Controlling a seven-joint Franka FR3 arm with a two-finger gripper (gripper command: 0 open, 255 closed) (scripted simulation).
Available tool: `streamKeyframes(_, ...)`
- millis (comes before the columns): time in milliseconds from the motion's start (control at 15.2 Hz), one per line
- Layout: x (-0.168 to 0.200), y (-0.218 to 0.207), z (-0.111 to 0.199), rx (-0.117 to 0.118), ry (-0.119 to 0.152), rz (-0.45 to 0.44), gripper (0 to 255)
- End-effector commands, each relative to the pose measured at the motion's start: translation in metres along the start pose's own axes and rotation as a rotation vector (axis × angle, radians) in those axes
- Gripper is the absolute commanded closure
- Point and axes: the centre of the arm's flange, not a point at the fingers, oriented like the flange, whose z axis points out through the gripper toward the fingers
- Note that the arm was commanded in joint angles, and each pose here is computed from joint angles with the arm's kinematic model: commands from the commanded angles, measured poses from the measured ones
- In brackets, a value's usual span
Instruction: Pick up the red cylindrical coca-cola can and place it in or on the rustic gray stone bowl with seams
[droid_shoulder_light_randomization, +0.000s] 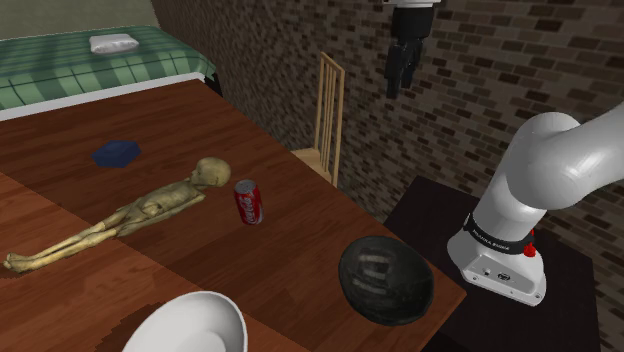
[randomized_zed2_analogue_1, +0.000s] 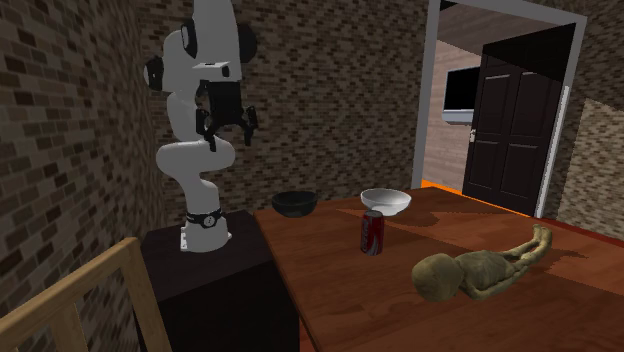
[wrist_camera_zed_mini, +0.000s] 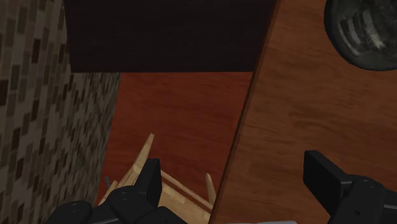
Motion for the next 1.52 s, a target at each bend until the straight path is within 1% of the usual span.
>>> streamKeyframes(0,0.0,0.0,0.0,0.0,0.0,0.0,0)
streamKeyframes(1452,0.156,-0.185,0.138,0.069,0.06,-0.06,0)
